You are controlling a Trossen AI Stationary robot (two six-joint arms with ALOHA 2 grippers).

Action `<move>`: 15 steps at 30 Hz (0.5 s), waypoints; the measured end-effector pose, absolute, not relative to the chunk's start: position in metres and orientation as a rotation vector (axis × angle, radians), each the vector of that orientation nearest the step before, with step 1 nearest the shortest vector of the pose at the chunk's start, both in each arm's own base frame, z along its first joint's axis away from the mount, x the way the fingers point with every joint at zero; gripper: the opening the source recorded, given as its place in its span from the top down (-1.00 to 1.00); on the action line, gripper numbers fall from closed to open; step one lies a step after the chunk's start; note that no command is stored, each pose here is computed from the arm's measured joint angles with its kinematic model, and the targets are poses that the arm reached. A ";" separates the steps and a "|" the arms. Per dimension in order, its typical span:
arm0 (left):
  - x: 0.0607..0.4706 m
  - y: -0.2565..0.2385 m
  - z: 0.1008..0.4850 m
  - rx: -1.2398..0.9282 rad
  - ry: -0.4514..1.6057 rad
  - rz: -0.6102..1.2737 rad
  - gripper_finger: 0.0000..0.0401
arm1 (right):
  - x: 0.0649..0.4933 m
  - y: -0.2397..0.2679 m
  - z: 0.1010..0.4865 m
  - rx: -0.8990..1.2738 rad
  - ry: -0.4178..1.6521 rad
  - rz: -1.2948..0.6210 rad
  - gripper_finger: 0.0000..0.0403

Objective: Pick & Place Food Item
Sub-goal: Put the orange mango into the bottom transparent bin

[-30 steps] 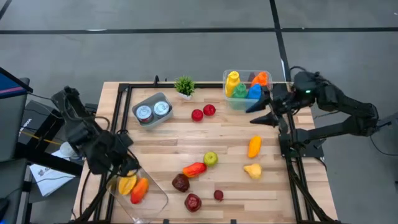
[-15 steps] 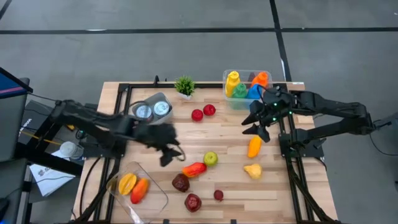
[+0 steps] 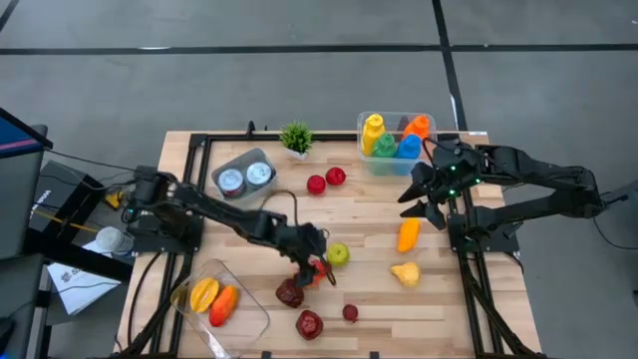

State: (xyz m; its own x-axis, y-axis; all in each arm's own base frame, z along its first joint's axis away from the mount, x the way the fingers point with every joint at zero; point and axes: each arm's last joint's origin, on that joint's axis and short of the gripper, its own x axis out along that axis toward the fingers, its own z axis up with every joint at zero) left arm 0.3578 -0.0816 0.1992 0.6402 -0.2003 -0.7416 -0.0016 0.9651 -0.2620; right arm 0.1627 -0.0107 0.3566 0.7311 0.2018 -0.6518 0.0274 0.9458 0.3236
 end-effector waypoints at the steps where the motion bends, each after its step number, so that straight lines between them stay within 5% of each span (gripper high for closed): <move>1: 0.360 -0.084 0.192 -0.248 0.880 -0.105 -0.31 | 0.161 -0.010 0.357 0.320 0.747 0.102 -0.05; 15: 0.366 -0.098 0.147 -0.247 0.987 0.001 -0.28 | 0.159 -0.006 0.356 0.276 0.765 0.133 -0.05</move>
State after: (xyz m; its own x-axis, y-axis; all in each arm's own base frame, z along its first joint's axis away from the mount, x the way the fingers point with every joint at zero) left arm 0.3663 -0.0978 0.1471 0.5532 -0.1112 -0.8256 -0.1123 0.9721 -0.2062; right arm 0.1588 -0.0064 0.3561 0.7151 0.2187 -0.6640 -0.0190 0.9556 0.2942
